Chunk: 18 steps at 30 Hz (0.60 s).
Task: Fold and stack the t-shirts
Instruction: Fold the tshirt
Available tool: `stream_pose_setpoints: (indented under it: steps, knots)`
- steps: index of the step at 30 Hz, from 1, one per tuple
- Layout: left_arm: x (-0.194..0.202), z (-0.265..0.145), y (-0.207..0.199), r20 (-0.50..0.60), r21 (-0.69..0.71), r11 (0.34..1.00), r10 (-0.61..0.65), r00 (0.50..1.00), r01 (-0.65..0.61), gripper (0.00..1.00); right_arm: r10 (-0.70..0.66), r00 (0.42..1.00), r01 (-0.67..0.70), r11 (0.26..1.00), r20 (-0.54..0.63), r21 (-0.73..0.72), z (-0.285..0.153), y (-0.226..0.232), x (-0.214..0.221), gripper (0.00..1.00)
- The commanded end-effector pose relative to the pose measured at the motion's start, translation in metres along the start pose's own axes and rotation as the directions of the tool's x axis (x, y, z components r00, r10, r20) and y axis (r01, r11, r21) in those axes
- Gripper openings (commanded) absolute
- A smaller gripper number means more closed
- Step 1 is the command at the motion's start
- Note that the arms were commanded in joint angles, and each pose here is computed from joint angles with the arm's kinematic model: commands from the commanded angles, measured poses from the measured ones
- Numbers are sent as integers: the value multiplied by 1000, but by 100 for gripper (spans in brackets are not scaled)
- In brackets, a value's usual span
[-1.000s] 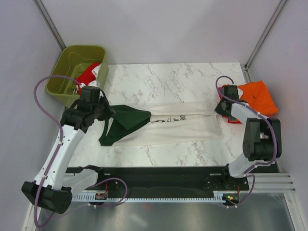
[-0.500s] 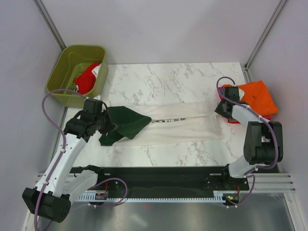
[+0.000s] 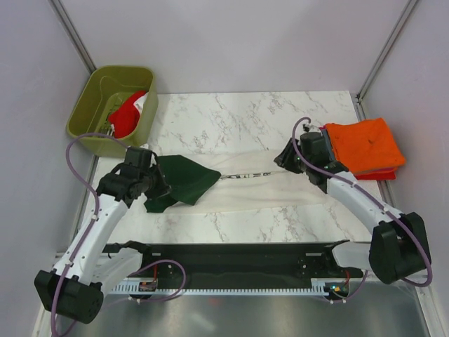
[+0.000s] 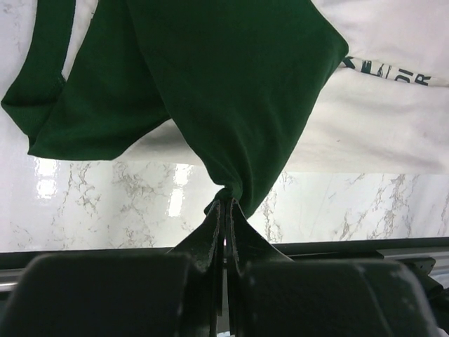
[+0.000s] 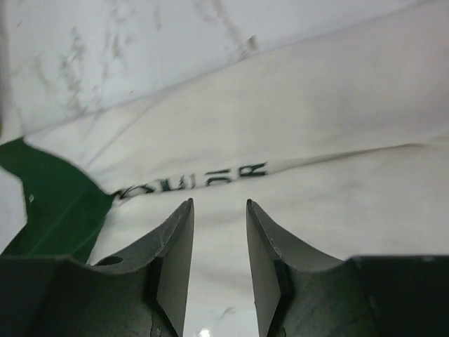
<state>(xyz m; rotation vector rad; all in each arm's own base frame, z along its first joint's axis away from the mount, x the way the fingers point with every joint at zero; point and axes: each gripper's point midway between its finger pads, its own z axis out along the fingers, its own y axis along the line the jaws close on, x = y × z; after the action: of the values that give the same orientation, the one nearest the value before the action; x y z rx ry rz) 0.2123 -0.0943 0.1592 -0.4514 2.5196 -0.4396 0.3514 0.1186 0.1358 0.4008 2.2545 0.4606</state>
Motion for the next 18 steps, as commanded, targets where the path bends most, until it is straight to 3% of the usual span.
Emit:
stream_pose_setpoints:
  steps: [1,5,18]
  knots:
    - [-21,-5,-12,54,19,1000,-2,999,1,2,112,990,-129,959,-82,-253,-17,65,35,43]
    - [-45,1,-12,103,-37,999,17,995,-14,2,105,991,-126,933,-80,-338,-24,109,58,43]
    - [-105,50,-9,183,-205,976,-27,983,65,2,39,961,-162,882,-273,-443,2,204,169,41]
